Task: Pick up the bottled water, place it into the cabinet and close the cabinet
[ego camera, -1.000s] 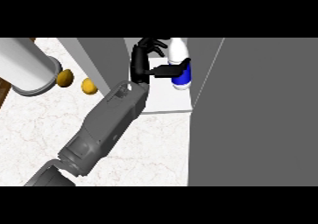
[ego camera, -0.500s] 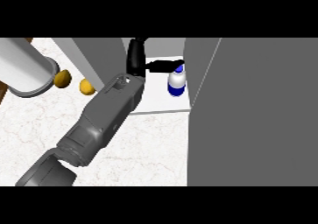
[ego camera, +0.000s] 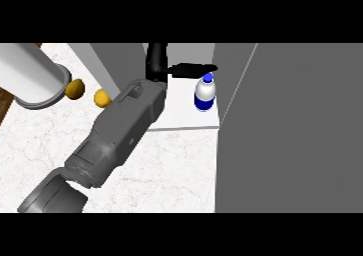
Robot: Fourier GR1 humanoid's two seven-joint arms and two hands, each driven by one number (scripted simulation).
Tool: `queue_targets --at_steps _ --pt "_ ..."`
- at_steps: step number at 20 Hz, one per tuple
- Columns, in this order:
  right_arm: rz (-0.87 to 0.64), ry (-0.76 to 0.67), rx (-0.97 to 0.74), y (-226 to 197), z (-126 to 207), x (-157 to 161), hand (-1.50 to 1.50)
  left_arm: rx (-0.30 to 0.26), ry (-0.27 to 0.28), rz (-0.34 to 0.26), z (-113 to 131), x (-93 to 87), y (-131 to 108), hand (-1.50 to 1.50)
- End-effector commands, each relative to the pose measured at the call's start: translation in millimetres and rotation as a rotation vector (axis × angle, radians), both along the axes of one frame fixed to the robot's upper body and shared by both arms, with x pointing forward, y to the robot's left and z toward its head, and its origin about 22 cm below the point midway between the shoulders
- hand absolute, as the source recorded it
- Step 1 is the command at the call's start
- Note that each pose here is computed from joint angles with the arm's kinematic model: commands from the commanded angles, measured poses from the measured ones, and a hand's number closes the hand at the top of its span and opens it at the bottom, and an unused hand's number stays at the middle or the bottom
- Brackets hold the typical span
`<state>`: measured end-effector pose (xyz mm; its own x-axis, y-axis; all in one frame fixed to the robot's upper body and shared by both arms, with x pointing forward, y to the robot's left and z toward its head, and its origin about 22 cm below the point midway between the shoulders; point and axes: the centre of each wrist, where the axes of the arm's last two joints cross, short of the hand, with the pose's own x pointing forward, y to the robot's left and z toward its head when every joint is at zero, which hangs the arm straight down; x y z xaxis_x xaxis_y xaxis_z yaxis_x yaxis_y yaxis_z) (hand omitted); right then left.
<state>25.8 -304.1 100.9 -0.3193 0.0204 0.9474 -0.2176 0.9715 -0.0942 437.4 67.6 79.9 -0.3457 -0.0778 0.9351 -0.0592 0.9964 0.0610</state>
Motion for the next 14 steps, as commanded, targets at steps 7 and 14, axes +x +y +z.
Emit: queue_targets --at_steps 7,14 --pt "0.021 -0.044 0.025 21 25 -2 -1.50 -0.162 -0.001 -0.184 13 -16.3 -19 -1.50" --pt "0.012 -0.042 0.016 21 30 3 -1.50 -0.219 0.020 -0.253 -28 -59.9 -16 -1.50"
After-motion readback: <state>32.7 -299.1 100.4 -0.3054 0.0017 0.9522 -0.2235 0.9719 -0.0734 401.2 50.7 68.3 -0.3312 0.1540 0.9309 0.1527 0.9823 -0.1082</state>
